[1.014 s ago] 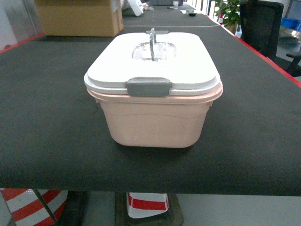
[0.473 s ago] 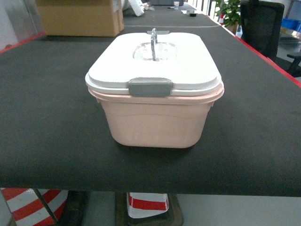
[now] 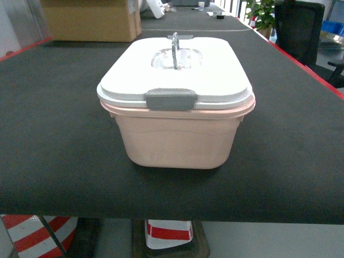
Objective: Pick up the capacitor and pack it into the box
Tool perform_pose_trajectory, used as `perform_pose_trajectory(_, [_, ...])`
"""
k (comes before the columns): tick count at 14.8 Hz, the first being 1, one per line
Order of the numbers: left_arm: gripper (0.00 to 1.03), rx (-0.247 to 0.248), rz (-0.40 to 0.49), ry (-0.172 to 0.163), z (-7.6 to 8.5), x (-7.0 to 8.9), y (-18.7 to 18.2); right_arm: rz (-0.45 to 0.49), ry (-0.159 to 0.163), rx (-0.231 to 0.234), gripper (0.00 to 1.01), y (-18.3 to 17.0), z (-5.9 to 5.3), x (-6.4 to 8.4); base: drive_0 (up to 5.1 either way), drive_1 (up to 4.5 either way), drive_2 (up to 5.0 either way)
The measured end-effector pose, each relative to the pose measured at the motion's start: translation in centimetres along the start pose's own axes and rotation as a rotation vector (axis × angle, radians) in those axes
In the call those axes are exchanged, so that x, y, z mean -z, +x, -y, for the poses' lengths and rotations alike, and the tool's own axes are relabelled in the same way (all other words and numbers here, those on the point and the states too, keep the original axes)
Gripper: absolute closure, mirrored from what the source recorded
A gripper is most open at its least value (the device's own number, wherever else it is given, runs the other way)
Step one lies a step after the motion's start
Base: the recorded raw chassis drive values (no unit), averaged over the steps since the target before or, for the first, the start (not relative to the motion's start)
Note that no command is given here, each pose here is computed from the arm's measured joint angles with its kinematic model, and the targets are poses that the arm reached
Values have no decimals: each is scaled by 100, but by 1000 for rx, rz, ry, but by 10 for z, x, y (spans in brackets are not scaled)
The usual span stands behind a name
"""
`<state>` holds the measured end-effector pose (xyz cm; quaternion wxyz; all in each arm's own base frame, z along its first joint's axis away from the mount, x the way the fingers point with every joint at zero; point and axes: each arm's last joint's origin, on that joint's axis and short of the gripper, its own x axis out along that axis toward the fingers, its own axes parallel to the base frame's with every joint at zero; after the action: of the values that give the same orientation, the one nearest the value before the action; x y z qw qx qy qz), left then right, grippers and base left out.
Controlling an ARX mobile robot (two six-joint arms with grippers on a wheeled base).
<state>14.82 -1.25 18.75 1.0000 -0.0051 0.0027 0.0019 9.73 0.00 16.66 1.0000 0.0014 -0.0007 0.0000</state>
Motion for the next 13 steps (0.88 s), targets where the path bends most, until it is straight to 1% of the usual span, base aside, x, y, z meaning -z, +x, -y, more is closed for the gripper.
perform_pose_trajectory(1, [101,6,-2,0,-2,3,-4,0,0,0,3,0,0,0,0,0,0])
perform_pose_trajectory(2, [101,13,-4,0,-9,6,-8,0,0,0,3,0,0,0,0,0,0])
perform_pose_trajectory(3, [101,-22,-3,-1,-14,8,-11,0,0,1,3,0,0,0,0,0,0])
perform_pose_trajectory(4, [101,1,-2,0,-13,10,-15,1,0,0,3,0,0,0,0,0,0])
perform_pose_trajectory(5, [101,8,0,0,-12,11,-18,1,0,0,3,0,0,0,0,0,0])
perform_pose_trajectory(6, [101,6,6,0,-12,12,-20,0,0,0,3,0,0,0,0,0,0])
perform_pose_trajectory(7, [101,7,16,0,-12,17,-22,0,0,0,3,0,0,0,0,0,0])
perform_pose_trajectory(13, [101,6,19,0,-13,16,-34,0,0,0,3,0,0,0,0,0,0])
